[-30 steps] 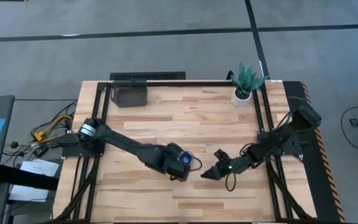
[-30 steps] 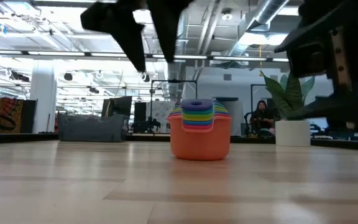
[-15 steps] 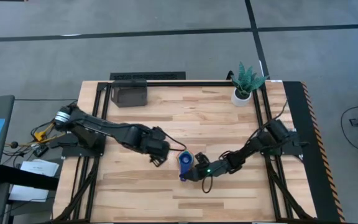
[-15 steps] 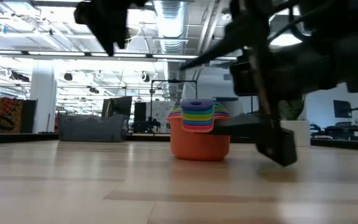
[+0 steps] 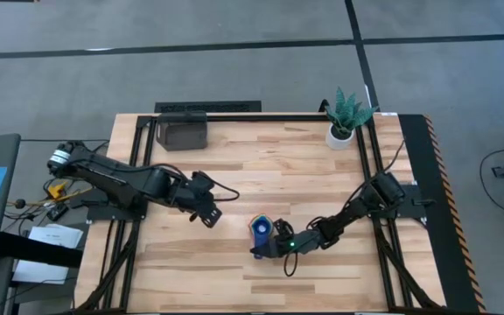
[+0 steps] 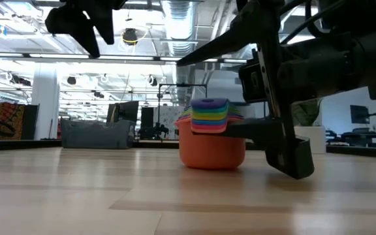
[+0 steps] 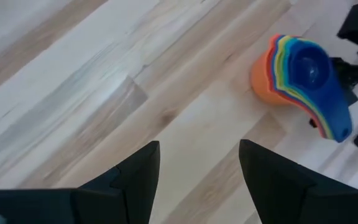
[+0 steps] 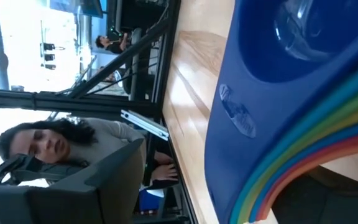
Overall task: Nest measuring cups in basket
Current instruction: Put the stacked measuring cups into the black bin
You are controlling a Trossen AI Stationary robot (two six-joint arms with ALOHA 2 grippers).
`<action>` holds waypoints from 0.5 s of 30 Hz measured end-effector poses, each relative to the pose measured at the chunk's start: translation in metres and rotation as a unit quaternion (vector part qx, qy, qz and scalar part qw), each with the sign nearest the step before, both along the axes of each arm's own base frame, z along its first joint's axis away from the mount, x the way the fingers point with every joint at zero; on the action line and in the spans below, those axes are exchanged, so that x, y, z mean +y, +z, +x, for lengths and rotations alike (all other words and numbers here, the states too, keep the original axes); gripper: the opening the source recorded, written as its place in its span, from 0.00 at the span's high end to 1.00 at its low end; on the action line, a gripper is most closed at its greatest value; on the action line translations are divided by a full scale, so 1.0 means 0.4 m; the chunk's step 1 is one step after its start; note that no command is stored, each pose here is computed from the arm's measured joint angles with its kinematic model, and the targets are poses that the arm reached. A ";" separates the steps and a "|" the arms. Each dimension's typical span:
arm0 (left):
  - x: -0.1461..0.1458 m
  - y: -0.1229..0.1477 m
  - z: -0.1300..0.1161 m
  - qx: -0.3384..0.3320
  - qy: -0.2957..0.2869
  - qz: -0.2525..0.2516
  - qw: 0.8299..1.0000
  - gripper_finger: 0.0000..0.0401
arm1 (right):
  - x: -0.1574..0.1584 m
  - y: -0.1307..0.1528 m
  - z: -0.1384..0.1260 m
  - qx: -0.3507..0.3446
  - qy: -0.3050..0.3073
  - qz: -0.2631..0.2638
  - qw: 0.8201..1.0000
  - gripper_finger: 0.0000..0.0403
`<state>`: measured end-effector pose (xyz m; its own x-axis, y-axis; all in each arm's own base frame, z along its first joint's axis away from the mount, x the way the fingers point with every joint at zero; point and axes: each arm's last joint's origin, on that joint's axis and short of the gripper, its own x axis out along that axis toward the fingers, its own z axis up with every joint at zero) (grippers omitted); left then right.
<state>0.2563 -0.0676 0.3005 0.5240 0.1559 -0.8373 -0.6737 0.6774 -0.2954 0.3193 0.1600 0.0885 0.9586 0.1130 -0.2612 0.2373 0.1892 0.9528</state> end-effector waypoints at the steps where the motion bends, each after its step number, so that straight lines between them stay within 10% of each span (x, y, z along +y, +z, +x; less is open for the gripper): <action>1: 0.000 0.000 0.001 -0.002 0.001 -0.001 1.000 0.48 | 0.002 -0.001 -0.001 0.001 0.000 -0.001 1.000 0.23; 15: -0.004 0.004 0.012 -0.026 0.013 -0.018 0.999 0.48 | 0.004 -0.006 -0.005 0.006 0.006 -0.023 1.000 0.54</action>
<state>0.2612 -0.0693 0.3021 0.5626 0.1399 -0.8148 -0.6747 0.6473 -0.3547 0.3175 0.1618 0.0861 0.9539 0.1129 -0.2782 0.2463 0.2359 0.9401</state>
